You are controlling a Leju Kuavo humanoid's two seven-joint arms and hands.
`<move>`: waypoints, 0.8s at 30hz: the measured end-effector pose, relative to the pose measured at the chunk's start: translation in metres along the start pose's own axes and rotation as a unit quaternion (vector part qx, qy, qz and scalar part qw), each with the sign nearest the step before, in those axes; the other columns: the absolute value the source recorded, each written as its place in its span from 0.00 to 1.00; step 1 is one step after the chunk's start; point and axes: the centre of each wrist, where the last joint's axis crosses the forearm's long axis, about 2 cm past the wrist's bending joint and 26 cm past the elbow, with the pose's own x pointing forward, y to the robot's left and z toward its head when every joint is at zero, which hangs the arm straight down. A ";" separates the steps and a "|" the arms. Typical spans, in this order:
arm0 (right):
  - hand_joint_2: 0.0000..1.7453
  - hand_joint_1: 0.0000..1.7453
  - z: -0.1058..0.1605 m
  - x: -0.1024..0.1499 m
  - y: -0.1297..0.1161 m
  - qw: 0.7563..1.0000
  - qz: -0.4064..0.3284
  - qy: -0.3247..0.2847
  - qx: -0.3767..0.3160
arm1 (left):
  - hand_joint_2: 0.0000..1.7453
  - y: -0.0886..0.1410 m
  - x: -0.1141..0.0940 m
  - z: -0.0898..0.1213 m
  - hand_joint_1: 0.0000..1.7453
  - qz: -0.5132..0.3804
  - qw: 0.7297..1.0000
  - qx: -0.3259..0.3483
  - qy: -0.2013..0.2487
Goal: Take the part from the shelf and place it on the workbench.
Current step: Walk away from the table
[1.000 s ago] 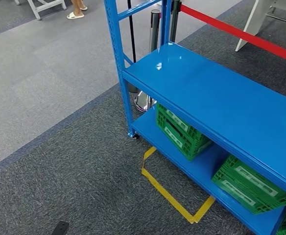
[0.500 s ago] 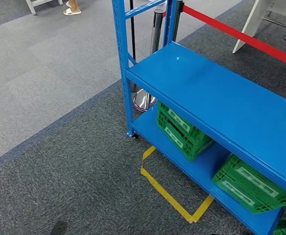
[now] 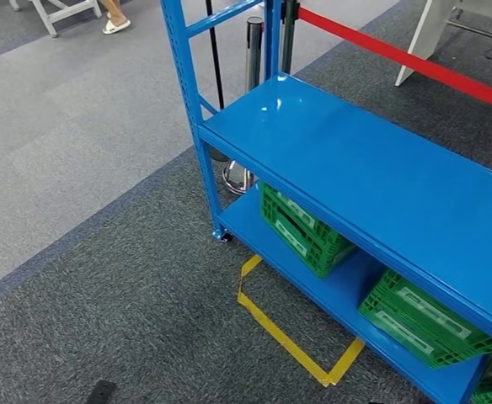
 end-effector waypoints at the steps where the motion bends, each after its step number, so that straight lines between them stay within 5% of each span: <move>1: 0.00 0.00 0.000 0.000 0.000 1.000 0.000 0.000 0.000 | 0.00 0.000 -0.001 0.000 0.00 0.000 1.000 0.000 0.000; 24: 0.00 0.00 0.000 -0.001 0.001 1.000 0.004 0.001 0.002 | 0.00 0.000 -0.001 0.000 0.00 0.000 1.000 0.003 0.002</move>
